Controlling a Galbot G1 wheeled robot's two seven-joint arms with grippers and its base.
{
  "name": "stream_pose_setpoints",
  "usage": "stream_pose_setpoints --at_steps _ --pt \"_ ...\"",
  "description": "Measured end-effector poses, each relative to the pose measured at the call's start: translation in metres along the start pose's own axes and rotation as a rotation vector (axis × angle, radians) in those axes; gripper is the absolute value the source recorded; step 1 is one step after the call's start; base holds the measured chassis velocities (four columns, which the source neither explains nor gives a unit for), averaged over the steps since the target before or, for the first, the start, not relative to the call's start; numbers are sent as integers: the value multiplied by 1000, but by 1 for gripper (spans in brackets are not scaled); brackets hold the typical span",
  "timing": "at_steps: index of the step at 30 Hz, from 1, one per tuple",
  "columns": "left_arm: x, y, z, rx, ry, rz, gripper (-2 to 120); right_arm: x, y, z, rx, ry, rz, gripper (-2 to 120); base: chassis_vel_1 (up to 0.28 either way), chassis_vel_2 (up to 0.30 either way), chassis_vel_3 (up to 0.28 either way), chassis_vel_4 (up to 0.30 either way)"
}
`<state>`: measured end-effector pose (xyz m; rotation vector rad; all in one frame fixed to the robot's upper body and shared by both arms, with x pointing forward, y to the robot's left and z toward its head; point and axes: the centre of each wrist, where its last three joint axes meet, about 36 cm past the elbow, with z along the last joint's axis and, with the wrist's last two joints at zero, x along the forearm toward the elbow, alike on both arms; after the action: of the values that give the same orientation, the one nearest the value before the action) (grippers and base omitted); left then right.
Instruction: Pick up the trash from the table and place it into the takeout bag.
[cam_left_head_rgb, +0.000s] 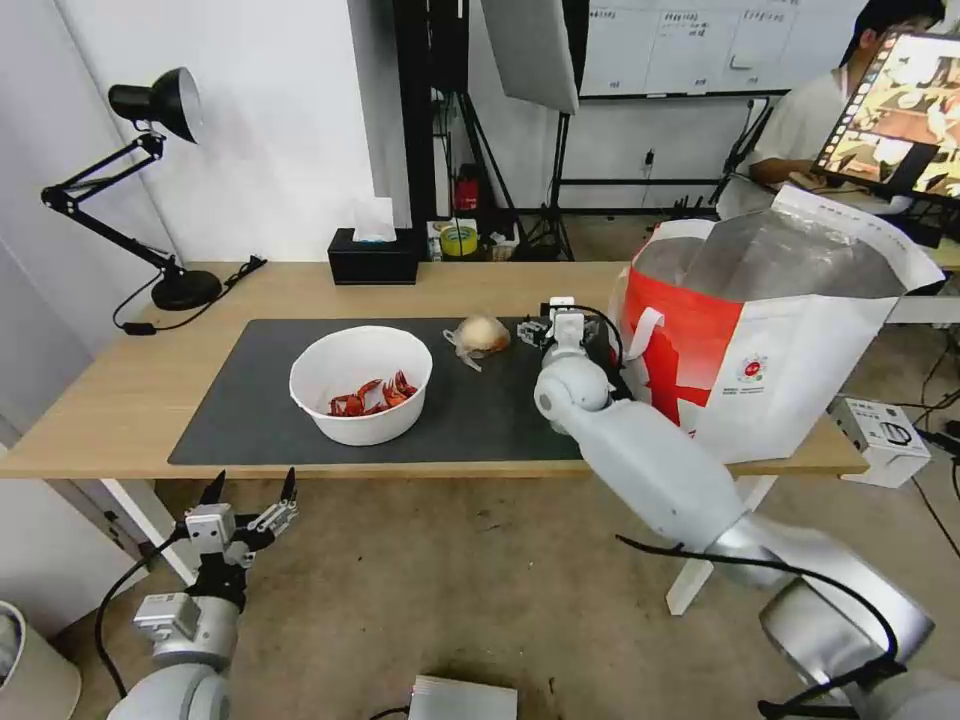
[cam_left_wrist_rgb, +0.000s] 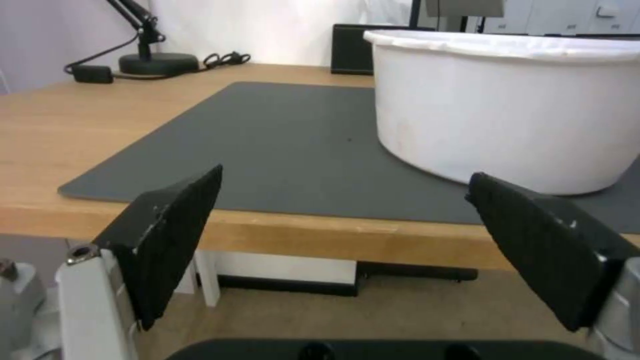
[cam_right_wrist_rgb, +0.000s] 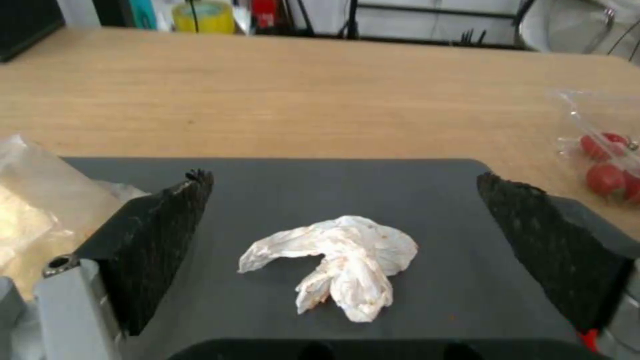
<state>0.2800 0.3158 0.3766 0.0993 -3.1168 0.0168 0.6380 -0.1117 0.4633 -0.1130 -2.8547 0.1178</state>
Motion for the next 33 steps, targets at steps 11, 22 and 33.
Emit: stream_pose_setpoints --at_steps 11,22,33 --pt "2 7 8 7 10 -10 100 -21 9 -17 74 133 6 100 0 0 0 0" --pt "-1 9 14 9 16 -8 100 -27 8 1 99 188 3 88 0 0 0 0" --pt "-2 9 17 14 18 -9 100 -27 9 6 95 203 2 46 0 0 0 0"
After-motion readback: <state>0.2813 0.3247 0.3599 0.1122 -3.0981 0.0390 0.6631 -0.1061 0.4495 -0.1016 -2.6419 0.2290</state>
